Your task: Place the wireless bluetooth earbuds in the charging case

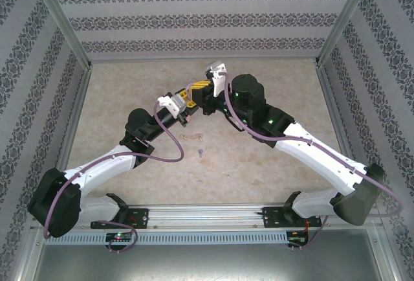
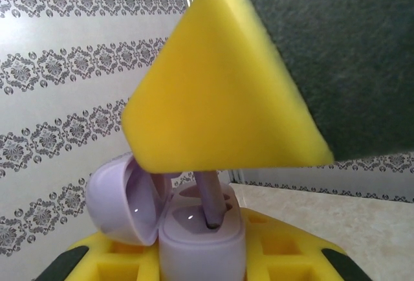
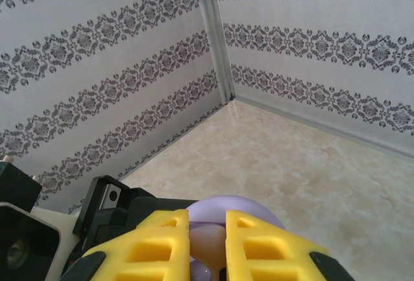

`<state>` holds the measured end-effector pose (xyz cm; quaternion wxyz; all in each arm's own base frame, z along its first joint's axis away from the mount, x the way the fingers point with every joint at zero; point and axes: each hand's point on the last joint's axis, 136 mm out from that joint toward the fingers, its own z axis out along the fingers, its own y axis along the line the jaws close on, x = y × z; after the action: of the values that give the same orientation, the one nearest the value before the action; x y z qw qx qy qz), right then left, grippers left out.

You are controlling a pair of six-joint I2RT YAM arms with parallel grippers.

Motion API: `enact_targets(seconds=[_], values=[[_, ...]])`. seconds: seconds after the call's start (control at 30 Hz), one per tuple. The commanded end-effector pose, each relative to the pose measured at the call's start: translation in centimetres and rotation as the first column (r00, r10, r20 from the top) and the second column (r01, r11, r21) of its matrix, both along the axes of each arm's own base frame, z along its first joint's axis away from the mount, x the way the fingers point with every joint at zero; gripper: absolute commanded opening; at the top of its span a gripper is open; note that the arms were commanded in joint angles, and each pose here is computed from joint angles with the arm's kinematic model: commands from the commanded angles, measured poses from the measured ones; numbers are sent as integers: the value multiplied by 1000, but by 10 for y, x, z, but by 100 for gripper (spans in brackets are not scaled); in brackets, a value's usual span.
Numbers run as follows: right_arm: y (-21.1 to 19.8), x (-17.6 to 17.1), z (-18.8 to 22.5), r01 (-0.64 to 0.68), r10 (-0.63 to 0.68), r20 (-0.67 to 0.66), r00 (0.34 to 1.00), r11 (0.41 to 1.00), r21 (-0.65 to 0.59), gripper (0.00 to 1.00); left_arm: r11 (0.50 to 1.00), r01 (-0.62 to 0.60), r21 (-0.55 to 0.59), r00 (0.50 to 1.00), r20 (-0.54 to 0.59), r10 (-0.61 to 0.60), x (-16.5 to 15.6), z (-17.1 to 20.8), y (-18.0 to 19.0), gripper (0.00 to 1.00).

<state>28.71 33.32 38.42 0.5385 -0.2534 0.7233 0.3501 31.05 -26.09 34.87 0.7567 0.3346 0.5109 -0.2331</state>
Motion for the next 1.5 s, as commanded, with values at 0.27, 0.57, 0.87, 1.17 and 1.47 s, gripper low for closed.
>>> enact_targets(seconds=[0.27, 0.57, 0.87, 1.17, 1.47], values=[[21, -17, -42, -104, 96, -64, 993, 986, -128, 14, 998, 44, -53, 996, 86, -39, -19, 34, 0, 0], [22, -12, -54, -81, 67, -93, 993, 984, -157, 21, 996, 44, -80, 997, 63, -39, -17, 33, 1, 0], [11, 3, -39, 33, -44, -81, 996, 991, -130, 40, 994, 53, -96, 998, 31, -51, -14, 27, -1, 0], [-2, 11, -17, 103, -108, -96, 989, 993, -61, 59, 994, 49, -97, 999, 14, -48, -13, 22, -1, 0], [-31, 11, 16, 180, -175, -95, 980, 982, 48, 64, 995, 44, -92, 999, 8, -43, -11, 18, -1, 0]])
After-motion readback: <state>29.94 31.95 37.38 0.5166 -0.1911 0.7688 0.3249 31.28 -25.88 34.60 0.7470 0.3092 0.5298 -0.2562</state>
